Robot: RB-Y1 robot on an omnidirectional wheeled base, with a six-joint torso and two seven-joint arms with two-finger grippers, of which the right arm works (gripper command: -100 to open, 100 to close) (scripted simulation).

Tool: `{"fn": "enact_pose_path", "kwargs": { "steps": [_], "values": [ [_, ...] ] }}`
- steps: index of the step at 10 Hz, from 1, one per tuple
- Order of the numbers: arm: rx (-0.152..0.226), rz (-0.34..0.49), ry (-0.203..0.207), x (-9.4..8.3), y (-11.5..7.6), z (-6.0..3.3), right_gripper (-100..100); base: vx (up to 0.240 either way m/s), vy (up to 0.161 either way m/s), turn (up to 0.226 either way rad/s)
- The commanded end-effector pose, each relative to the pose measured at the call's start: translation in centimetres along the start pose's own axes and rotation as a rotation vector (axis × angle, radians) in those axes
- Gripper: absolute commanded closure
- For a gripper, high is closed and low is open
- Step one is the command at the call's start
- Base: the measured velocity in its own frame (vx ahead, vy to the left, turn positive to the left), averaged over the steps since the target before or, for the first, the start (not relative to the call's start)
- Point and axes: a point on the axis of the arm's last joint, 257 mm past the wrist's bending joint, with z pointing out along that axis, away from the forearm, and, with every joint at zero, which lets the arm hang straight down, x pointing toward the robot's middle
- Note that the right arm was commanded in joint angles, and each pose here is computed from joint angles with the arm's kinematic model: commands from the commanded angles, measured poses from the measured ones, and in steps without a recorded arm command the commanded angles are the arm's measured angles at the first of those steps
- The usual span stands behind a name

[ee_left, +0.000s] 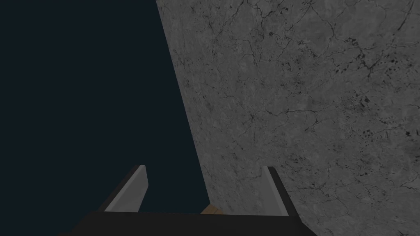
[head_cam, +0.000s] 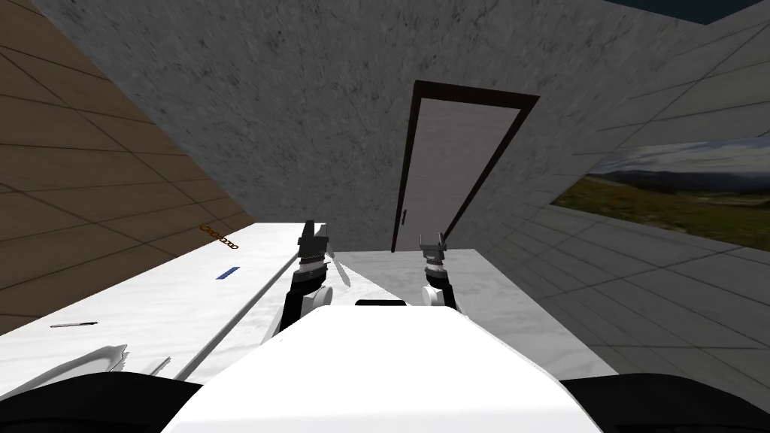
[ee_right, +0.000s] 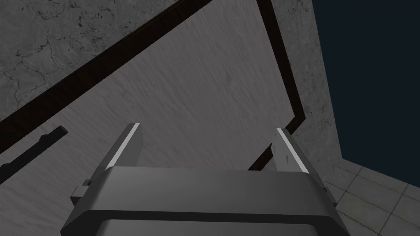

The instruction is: Pull the door open

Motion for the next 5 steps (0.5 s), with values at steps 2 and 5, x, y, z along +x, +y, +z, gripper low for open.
{"fn": "enact_pose_path", "kwargs": {
  "steps": [2, 5],
  "values": [
    [0.032, 0.088, -0.026, -1.1, -1.7, -0.82, -100, 0.098, -0.01, 0.07],
    [0.066, 0.184, -0.061, -2.5, -3.7, -1.73, -100, 0.1, -0.018, 0.068]
  ]
}}
